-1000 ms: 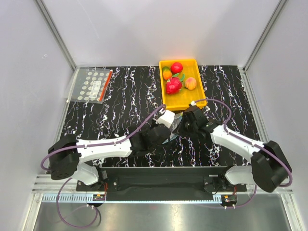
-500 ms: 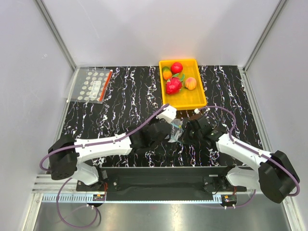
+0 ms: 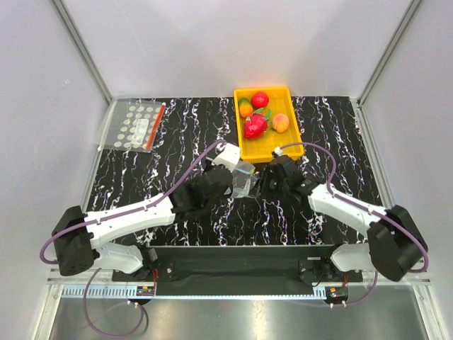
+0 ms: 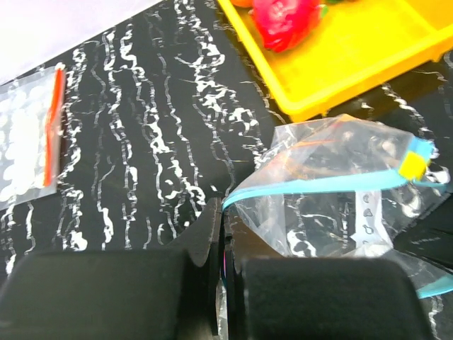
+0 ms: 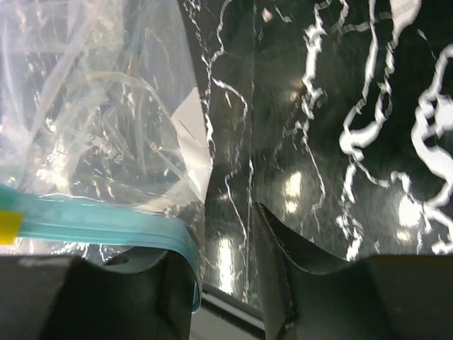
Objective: Place the food in the zip-top bag and seal the zipper
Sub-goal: Open the zipper of the food storage bag, then pick up the fake fruit from the bin, then place the fake fruit in the zipper food storage bag, then adjust the zipper food storage bag at the center of the board.
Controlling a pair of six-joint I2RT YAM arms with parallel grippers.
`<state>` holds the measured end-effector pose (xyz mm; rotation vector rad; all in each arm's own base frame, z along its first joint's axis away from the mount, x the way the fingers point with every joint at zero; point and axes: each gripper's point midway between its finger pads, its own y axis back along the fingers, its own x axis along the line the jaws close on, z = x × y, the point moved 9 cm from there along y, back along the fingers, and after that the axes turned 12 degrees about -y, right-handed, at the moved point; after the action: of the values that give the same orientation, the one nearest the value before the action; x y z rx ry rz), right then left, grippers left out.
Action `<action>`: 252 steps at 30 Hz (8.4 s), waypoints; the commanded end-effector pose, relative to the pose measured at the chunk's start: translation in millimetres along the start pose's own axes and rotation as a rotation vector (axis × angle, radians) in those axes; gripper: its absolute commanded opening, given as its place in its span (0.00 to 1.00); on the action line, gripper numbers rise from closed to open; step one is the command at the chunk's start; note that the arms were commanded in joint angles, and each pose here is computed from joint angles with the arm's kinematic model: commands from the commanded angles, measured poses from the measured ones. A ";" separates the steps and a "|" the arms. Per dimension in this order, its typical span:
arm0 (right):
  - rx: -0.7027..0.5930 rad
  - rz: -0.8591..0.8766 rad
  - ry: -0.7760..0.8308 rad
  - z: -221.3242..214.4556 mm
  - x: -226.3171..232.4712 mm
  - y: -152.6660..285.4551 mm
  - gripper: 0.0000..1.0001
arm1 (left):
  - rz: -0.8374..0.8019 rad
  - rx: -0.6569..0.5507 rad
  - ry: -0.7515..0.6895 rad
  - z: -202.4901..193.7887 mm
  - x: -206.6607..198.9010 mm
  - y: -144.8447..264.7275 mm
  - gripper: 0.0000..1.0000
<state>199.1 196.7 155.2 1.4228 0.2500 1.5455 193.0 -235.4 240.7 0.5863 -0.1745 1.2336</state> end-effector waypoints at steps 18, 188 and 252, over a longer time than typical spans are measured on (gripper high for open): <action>-0.027 0.211 0.207 33.2 62.1 8.4 0.96 | -0.042 0.055 -0.048 -35.5 -2.6 -19.1 0.00; -0.223 0.096 0.039 -1.6 47.0 41.9 0.66 | -0.607 -0.008 0.518 -56.7 -11.2 -17.4 0.00; -0.137 -0.102 0.140 7.7 71.6 22.2 0.00 | -0.515 -0.009 0.501 -39.0 27.8 7.2 0.00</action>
<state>210.2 247.4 233.4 1.2698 0.2076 1.6157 188.1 -189.7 220.2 0.2838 0.3725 0.8344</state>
